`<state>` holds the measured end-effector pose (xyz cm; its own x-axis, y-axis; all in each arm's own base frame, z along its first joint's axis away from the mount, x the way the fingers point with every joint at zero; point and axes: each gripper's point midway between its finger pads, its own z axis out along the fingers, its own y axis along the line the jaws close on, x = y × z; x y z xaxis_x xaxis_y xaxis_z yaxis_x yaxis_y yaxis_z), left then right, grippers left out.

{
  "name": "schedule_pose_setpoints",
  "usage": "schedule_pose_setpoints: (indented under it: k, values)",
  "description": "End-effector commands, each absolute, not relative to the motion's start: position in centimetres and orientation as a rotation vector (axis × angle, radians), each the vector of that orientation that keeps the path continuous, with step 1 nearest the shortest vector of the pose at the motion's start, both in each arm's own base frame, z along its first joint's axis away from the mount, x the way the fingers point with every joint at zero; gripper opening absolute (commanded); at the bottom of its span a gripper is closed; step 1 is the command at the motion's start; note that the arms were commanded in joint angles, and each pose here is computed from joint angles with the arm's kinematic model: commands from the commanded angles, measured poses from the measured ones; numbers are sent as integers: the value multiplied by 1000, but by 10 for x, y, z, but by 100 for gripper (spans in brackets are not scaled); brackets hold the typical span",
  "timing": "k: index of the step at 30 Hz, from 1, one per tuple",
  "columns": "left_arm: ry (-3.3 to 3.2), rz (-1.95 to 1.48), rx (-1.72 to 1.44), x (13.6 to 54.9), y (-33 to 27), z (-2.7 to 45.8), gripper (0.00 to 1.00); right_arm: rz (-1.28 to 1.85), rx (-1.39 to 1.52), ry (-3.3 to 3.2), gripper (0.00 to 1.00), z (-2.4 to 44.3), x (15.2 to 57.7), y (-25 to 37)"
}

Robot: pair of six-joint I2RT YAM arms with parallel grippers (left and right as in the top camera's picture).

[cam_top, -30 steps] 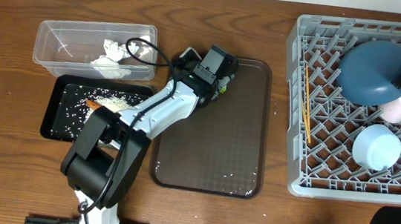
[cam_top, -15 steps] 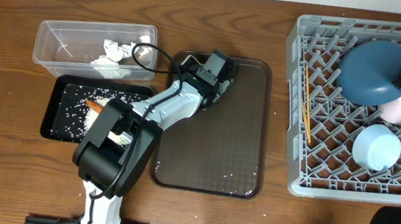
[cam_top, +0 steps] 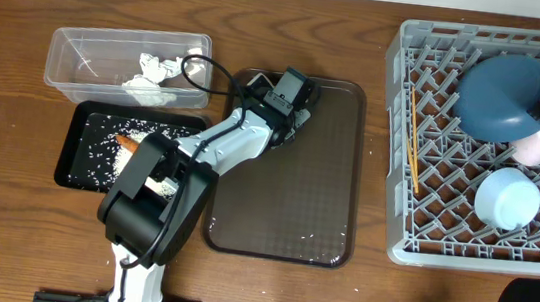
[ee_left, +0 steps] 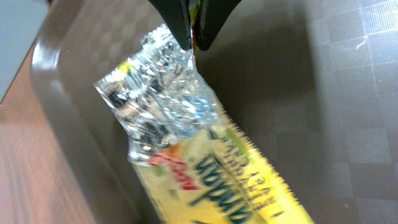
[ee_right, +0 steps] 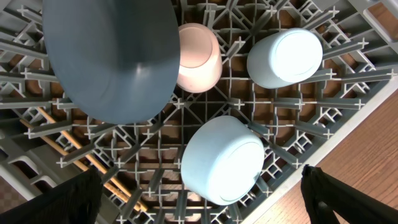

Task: Sort waste into correct bins and load items into the dishwasher rack
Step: 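Lift the wrapper with the left gripper off the brown tray, then carry the wrapper with the left gripper over the clear bin and release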

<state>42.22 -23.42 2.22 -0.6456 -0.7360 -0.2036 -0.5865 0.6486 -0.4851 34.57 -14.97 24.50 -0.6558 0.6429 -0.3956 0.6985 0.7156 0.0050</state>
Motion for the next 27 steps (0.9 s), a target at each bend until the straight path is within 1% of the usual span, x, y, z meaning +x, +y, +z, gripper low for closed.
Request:
schedule_pose_setpoints:
  k: [1,5,8,12,14,17,24,27]
  values:
    - [2484,-577,-867,424,-235,61,7,-214,1058,2557,99,241,345,-153]
    - [2403,-586,-716,427,-228,114,6,-214,1058,2557,99,241,345,-153]
    - [2310,-562,-741,429,-209,148,6,-214,1058,2557,99,241,345,-153]
    - [2219,-575,-804,437,-182,178,6,-214,1058,2557,99,241,345,-153]
    - [2188,-563,-845,443,-163,183,6,-214,1058,2557,99,241,345,-153]
    - [2171,-509,-926,451,-130,178,6,-214,1058,2557,99,241,345,-153]
    - [2126,-385,-1118,456,-51,165,6,-214,1058,2557,99,241,345,-153]
    - [2099,-355,-1175,456,-26,164,6,-214,1058,2557,99,241,345,-153]
